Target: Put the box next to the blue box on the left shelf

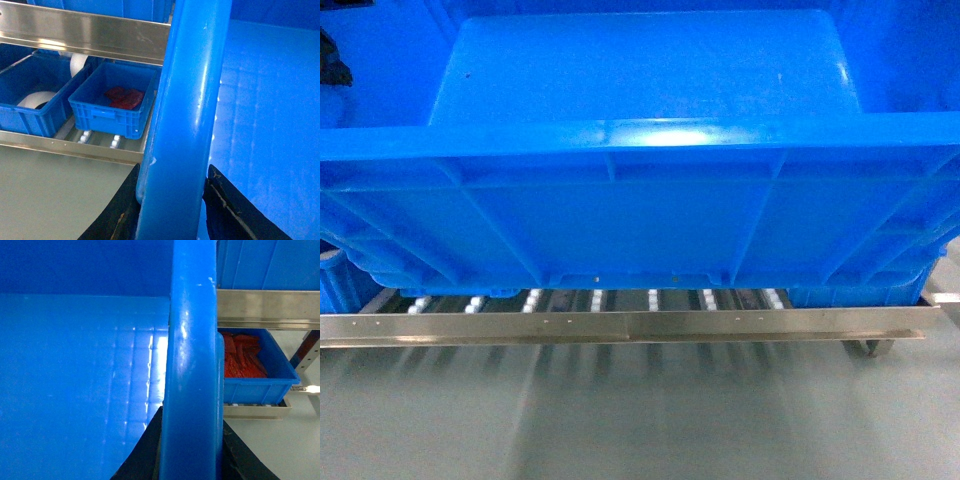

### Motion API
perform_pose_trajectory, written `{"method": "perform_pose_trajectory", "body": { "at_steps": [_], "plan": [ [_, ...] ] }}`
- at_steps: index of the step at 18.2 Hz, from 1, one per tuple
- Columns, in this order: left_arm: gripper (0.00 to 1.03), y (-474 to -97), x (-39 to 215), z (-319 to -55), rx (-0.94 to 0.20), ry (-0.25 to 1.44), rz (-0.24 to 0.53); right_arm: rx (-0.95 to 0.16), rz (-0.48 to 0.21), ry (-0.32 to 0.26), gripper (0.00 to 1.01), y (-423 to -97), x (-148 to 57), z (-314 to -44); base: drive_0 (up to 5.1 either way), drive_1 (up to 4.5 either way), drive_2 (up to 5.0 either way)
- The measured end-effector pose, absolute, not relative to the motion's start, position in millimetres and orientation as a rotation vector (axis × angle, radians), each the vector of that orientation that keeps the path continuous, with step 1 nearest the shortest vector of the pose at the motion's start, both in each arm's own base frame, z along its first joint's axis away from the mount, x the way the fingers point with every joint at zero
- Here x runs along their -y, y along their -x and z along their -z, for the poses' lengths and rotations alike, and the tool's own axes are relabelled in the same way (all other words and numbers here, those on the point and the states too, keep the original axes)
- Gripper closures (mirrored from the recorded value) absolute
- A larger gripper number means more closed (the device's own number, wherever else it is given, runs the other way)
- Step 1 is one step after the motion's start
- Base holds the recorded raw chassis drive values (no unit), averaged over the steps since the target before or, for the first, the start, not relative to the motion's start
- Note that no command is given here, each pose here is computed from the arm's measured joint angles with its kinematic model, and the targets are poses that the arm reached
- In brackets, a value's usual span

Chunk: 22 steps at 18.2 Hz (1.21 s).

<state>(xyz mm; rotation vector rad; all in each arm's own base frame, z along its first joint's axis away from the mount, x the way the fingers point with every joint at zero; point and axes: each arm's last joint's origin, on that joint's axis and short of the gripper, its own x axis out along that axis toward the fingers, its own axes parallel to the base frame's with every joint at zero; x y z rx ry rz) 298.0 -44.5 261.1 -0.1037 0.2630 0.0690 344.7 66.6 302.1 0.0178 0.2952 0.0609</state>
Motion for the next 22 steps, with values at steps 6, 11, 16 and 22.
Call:
{"method": "perform_pose_trajectory", "body": {
  "at_steps": [6,11,16,22],
  "plan": [
    [0.71,-298.0,44.4,-260.9,-0.265,0.104,-0.069,-0.298,-0.06,-0.017,0.83,-344.5,-66.6,-302.0,0.0,0.0,0.0],
    [0.71,-297.9,44.5,-260.7,-0.267,0.103,-0.069,-0.3,-0.061,-0.016,0.83,-344.5,-66.7,-301.7,0.0,0.0,0.0],
    [0.71,-297.9,44.4,-260.6,-0.269,0.103,-0.069,-0.3,-0.06,-0.016,0.83,-344.5,-66.6,-301.7,0.0,0.0,0.0],
    [0.71,-297.9,44.4,-260.7,-0.268,0.103,-0.069,-0.3,-0.06,-0.016,0.83,-344.5,-66.5,-301.8,0.0,0.0,0.0]
  ]
}}
